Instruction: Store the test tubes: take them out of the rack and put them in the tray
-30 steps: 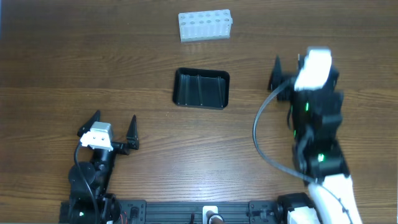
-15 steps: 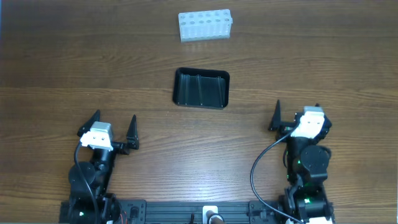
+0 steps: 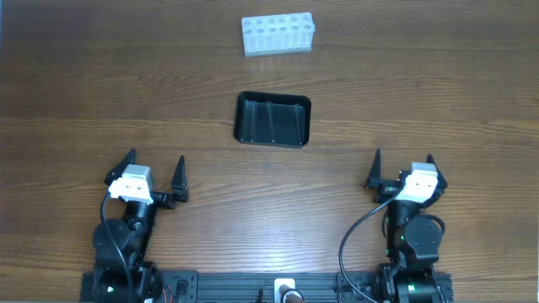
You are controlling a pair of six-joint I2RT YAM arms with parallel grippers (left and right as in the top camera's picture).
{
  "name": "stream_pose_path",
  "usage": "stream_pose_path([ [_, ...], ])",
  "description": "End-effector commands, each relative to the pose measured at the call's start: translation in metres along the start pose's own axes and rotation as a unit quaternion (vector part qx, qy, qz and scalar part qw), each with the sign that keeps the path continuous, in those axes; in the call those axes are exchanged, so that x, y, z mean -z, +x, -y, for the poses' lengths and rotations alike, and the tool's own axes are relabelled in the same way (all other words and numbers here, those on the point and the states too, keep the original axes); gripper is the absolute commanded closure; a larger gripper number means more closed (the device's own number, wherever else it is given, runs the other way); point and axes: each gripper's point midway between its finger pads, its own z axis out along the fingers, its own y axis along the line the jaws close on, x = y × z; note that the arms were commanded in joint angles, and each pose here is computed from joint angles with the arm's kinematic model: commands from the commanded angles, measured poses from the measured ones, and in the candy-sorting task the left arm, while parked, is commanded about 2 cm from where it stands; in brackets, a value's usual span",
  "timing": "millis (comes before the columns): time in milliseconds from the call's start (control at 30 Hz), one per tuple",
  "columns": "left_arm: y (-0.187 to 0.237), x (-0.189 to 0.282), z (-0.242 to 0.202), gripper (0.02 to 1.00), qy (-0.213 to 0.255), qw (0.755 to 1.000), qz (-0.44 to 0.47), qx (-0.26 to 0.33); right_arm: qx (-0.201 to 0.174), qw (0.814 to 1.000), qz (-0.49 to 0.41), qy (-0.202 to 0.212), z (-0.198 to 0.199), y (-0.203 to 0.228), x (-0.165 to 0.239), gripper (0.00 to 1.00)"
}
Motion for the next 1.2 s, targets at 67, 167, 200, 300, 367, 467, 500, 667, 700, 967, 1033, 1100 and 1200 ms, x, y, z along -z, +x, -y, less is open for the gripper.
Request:
stream_pose_path([
  [67, 0.0017, 0.0000, 0.0004, 0.018, 0.002, 1.000, -0.001, -0.006, -0.002, 1.000, 0.006, 0.017, 0.0097, -0.0001, 0.0023, 0.009],
  [167, 0.0017, 0.0000, 0.0004, 0.018, 0.002, 1.000, -0.001, -0.006, -0.002, 1.000, 0.006, 0.021, 0.0120, -0.0003, 0.0022, 0.007],
  [200, 0.0017, 0.0000, 0.0004, 0.018, 0.002, 1.000, -0.001, -0.006, -0.002, 1.000, 0.006, 0.023, 0.0127, -0.0002, 0.0022, 0.007],
  [300, 0.0017, 0.0000, 0.0004, 0.018, 0.002, 1.000, -0.001, -0.006, -0.002, 1.000, 0.006, 0.023, 0.0130, -0.0001, 0.0022, 0.009],
  [367, 0.0017, 0.0000, 0.0004, 0.018, 0.002, 1.000, -0.001, -0.006, -0.002, 1.000, 0.005, 0.023, 0.0130, 0.0000, 0.0022, 0.007],
  [467, 0.0017, 0.0000, 0.0004, 0.018, 0.002, 1.000, -0.001, -0.006, -0.002, 1.000, 0.005, 0.023, 0.0130, 0.0000, 0.0022, 0.009],
  [500, 0.0017, 0.0000, 0.0004, 0.018, 0.002, 1.000, -0.001, -0.006, -0.002, 1.000, 0.005, 0.023, 0.0130, 0.0000, 0.0022, 0.007],
  [667, 0.0017, 0.0000, 0.0004, 0.018, 0.002, 1.000, -0.001, -0.006, -0.002, 1.000, 0.005, 0.023, 0.0130, 0.0001, 0.0022, 0.009],
  [700, 0.0017, 0.0000, 0.0004, 0.018, 0.002, 1.000, -0.001, -0.006, -0.002, 1.000, 0.005, 0.023, 0.0130, 0.0000, 0.0022, 0.007],
  [967, 0.0017, 0.0000, 0.0004, 0.018, 0.002, 1.000, -0.001, -0.006, -0.002, 1.000, 0.005, 0.023, 0.0130, 0.0000, 0.0022, 0.007],
  [1033, 0.0017, 0.0000, 0.0004, 0.018, 0.002, 1.000, -0.001, -0.006, -0.002, 1.000, 0.005, 0.023, 0.0130, 0.0000, 0.0022, 0.009],
  [1100, 0.0017, 0.0000, 0.0004, 0.018, 0.002, 1.000, -0.001, -0.006, -0.002, 1.000, 0.005, 0.023, 0.0130, 0.0000, 0.0022, 0.009],
  [1200, 0.0017, 0.0000, 0.0004, 0.018, 0.002, 1.000, -0.001, -0.006, -0.002, 1.000, 0.005, 0.023, 0.0130, 0.0000, 0.0022, 0.009],
])
